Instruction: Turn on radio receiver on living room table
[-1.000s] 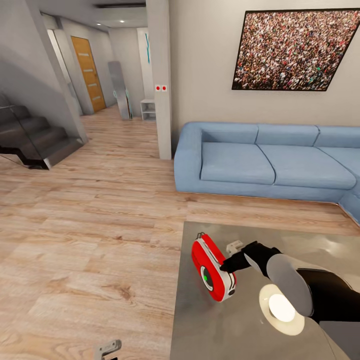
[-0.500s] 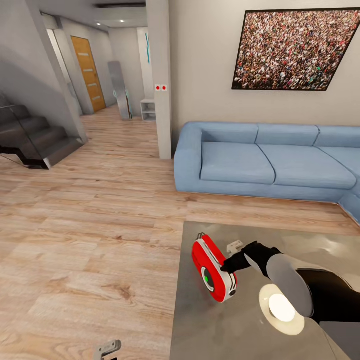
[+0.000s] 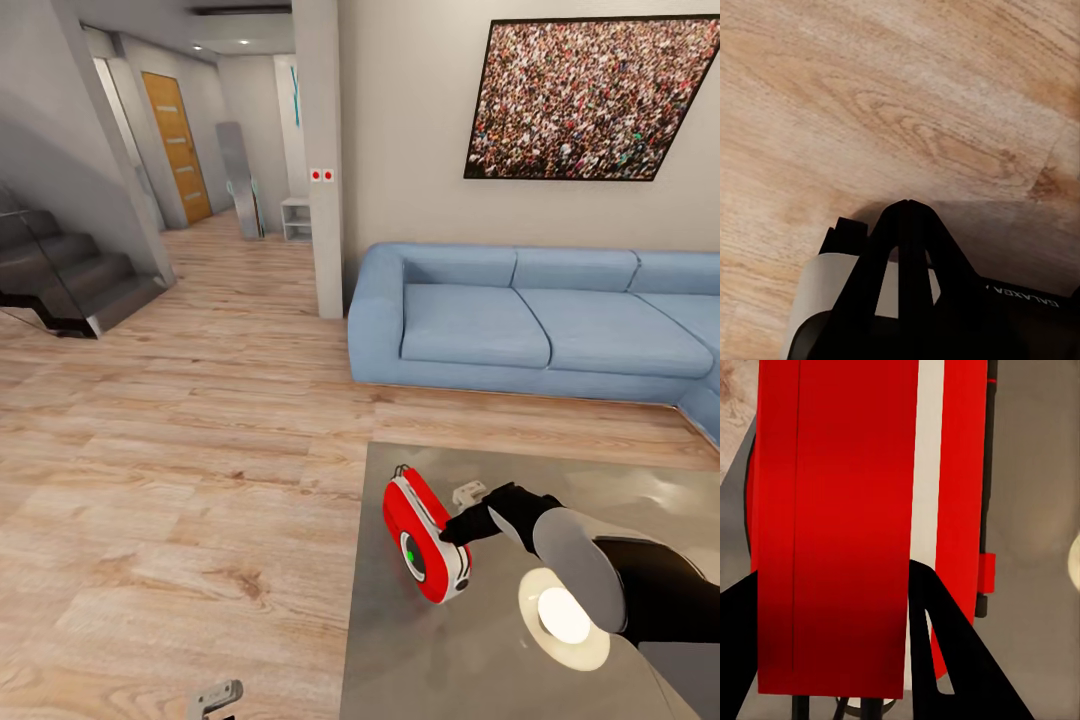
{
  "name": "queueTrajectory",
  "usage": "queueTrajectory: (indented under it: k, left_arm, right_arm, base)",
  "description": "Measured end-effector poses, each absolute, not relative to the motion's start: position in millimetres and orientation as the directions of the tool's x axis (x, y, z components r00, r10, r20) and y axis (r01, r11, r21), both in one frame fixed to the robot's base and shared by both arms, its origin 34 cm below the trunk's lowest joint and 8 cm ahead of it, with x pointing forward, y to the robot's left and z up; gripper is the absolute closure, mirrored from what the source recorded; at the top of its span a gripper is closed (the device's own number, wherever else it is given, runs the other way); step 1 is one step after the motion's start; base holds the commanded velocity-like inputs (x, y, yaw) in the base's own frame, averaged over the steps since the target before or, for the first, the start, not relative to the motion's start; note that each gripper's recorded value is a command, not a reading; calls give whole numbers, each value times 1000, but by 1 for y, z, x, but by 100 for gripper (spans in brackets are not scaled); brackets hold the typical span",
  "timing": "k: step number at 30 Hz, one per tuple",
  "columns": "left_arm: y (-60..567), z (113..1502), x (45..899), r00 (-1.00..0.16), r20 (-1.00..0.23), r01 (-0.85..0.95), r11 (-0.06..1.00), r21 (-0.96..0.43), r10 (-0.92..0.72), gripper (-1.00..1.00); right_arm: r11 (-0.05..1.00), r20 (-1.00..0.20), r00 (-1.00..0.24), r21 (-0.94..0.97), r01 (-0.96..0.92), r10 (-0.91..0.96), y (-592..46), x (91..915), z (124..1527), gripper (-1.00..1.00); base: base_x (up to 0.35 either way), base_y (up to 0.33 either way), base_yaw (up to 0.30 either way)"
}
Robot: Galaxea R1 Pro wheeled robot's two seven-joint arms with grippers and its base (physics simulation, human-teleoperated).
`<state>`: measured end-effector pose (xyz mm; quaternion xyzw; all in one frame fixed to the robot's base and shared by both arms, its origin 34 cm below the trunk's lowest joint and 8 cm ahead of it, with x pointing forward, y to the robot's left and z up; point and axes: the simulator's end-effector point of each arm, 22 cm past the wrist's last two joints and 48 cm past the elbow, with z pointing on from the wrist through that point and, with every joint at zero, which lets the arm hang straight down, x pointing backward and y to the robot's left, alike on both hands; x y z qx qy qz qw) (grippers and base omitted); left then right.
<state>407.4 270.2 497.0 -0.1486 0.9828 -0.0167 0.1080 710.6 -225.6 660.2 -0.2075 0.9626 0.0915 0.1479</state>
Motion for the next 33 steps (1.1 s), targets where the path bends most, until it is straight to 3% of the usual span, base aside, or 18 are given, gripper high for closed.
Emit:
queueTrajectory:
  k: [15,16,33]
  left_arm:
    - [270,493,408,-933,-208,-288,955,-65,-295,100]
    - [270,493,408,-933,-208,-288,955,-65,-295,100]
    - [274,493,408,-932,-210,-288,956,-60,-294,100]
  right_arm:
    - [898,-326,-870,116,-425,-369,-225,711,656,100]
    - [898,-326,-870,115,-425,-370,-225,712,656,-100]
    - [900,-327,-873,121,-418,-361,-224,712,657,-100]
  base:
    - [0,0,0]
    - [0,0,0]
    - [0,0,0]
